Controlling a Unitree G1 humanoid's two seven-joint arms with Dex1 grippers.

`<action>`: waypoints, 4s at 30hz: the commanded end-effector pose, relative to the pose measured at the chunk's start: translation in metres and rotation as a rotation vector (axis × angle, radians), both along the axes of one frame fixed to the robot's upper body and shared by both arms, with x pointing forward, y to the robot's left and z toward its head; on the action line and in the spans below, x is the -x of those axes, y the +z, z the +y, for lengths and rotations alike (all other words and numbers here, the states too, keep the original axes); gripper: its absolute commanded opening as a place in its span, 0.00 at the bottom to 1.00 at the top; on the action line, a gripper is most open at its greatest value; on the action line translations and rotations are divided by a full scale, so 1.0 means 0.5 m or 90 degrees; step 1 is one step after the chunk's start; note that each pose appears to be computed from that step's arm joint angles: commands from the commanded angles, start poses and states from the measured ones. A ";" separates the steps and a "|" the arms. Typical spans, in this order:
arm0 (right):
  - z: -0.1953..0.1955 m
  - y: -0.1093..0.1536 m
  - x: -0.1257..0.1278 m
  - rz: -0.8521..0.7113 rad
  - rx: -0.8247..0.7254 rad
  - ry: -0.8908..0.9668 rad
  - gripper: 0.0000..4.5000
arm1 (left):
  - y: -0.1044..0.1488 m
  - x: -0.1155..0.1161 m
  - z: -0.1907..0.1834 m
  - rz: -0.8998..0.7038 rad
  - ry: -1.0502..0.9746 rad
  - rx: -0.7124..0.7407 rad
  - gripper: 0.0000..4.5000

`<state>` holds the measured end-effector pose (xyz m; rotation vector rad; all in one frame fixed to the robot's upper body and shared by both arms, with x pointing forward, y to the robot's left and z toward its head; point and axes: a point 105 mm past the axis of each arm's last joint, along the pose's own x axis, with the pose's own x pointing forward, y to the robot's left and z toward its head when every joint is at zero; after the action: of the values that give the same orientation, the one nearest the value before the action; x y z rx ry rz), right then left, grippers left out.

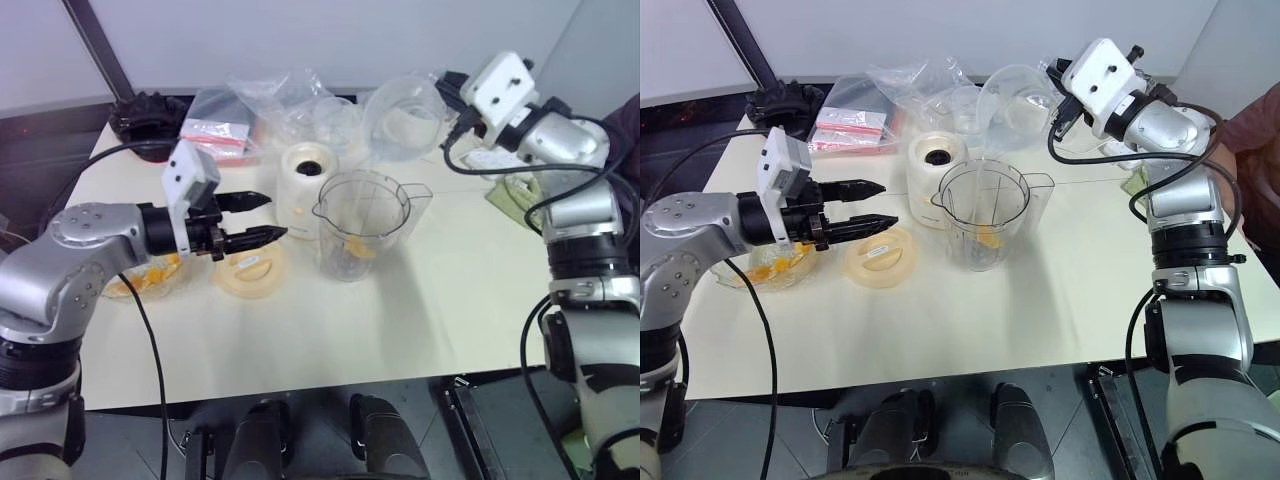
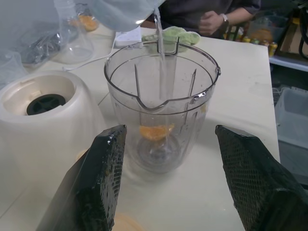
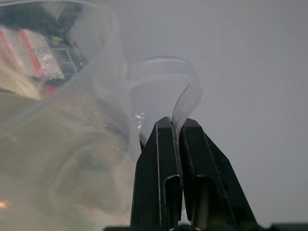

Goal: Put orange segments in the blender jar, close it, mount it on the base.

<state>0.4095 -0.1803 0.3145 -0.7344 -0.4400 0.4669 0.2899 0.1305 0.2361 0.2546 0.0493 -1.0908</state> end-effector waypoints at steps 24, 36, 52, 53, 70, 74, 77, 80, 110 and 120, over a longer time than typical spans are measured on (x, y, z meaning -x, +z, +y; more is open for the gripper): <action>-0.405 -0.233 0.103 0.108 -0.619 -0.486 0.01 | 0.011 0.024 -0.035 -0.006 -0.051 0.017 0.68; -0.420 -0.375 0.117 0.155 -0.630 -0.597 0.01 | 0.005 0.029 -0.036 0.002 -0.050 0.005 0.68; -0.403 -0.428 0.160 0.162 -0.655 -0.636 0.01 | 0.002 0.021 -0.032 0.001 -0.047 -0.005 0.68; -0.402 -0.430 0.162 0.163 -0.657 -0.639 0.01 | 0.003 0.021 -0.032 0.000 -0.047 -0.006 0.68; -0.388 -0.469 0.186 0.200 -0.600 -0.653 0.86 | -0.001 0.018 -0.034 0.004 -0.050 -0.004 0.68; -0.379 -0.470 0.201 0.201 -0.571 -0.646 0.86 | -0.009 0.017 -0.038 0.012 -0.054 0.000 0.68; -0.380 -0.477 0.216 0.209 -0.557 -0.649 0.86 | -0.011 0.015 -0.043 0.014 -0.058 0.005 0.68; -0.379 -0.477 0.232 0.210 -0.550 -0.647 0.86 | -0.014 0.013 -0.044 0.017 -0.060 0.007 0.68; -0.173 -0.403 0.487 0.513 -0.379 -0.257 0.86 | -0.232 -0.205 0.069 0.012 -0.013 -0.365 0.68; -0.076 -0.307 0.428 0.495 -0.353 -0.061 0.86 | -0.270 -0.215 0.034 0.078 -0.065 -0.392 0.68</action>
<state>0.1946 -0.2272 0.1508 0.0094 0.2224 0.4274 0.3945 0.1496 0.0923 0.7200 0.5059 -1.1608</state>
